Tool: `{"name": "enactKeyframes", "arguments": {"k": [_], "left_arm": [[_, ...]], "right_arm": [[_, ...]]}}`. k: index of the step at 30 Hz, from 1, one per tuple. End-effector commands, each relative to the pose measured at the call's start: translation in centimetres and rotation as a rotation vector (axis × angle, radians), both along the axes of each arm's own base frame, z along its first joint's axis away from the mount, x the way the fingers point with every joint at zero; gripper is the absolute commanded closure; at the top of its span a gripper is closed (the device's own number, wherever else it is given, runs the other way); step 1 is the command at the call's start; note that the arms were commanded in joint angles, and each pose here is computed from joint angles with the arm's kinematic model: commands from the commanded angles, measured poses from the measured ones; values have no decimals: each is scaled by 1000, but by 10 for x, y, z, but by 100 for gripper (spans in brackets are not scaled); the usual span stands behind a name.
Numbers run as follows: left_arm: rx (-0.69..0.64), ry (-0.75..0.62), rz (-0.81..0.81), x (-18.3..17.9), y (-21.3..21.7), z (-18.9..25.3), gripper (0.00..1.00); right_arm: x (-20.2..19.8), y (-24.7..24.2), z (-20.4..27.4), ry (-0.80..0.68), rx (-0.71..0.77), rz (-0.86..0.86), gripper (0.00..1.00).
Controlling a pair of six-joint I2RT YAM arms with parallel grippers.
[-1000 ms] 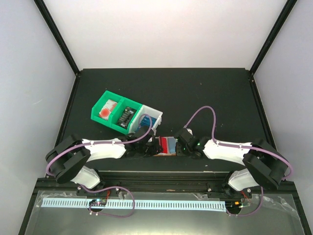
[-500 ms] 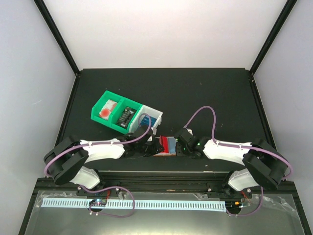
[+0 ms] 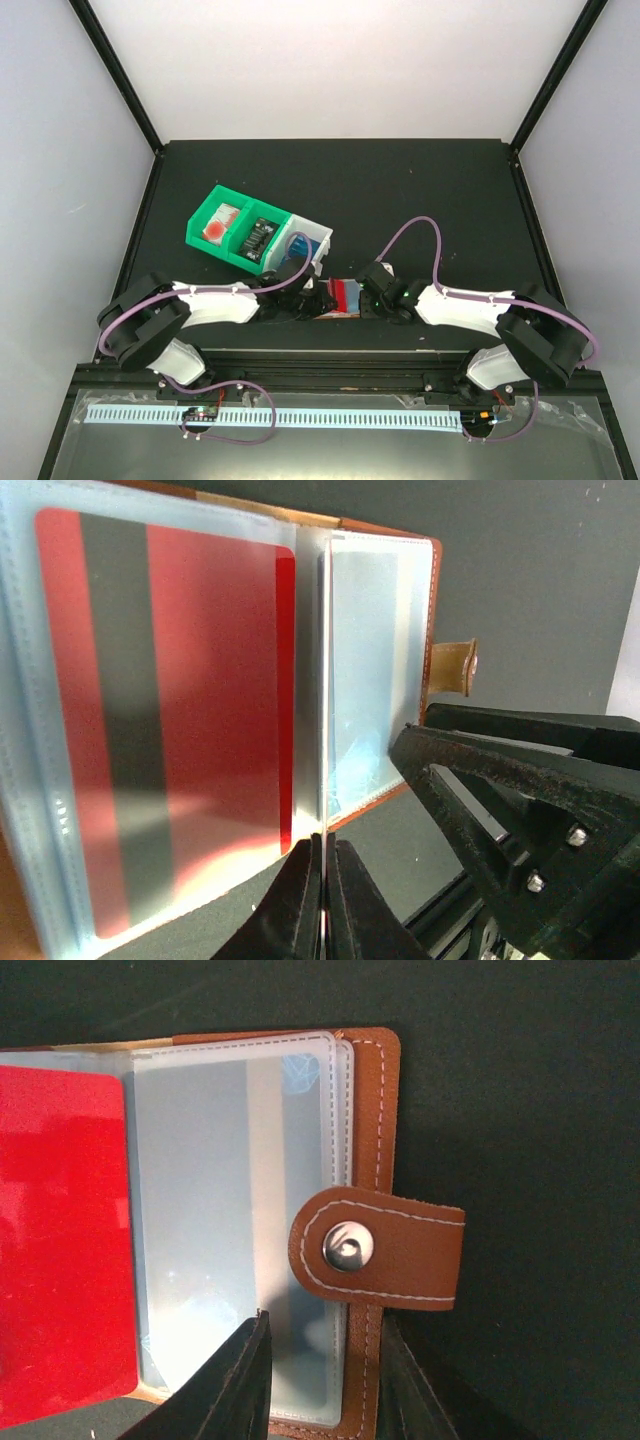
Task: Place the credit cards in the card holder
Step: Insert the credit card into the card holder.
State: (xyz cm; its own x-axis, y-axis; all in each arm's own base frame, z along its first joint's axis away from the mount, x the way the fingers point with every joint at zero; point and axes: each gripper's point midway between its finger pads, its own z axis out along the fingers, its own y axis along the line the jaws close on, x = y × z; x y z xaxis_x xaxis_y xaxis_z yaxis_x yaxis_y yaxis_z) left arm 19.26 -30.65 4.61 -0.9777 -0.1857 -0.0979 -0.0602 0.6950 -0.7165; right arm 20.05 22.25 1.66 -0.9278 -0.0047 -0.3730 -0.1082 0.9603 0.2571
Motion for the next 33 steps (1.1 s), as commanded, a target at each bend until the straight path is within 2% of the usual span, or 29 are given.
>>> {"name": "enactKeyframes", "arguments": {"k": [1,14,26,33], "left_arm": [[-18,30,5,2,-5,-6,97],[-28,85,-11,-6,-8,-22,96],[127,5,-1,-10,9,-24,96],[148,-2,4,-9,10,-25,95]], "right_arm": [[-13,-13,-18,55,-57,-2,67],[-12,-12,-17,54,-51,0,67],[-12,-11,-18,54,-48,-2,67],[-12,-11,-18,53,-48,0,67]]}}
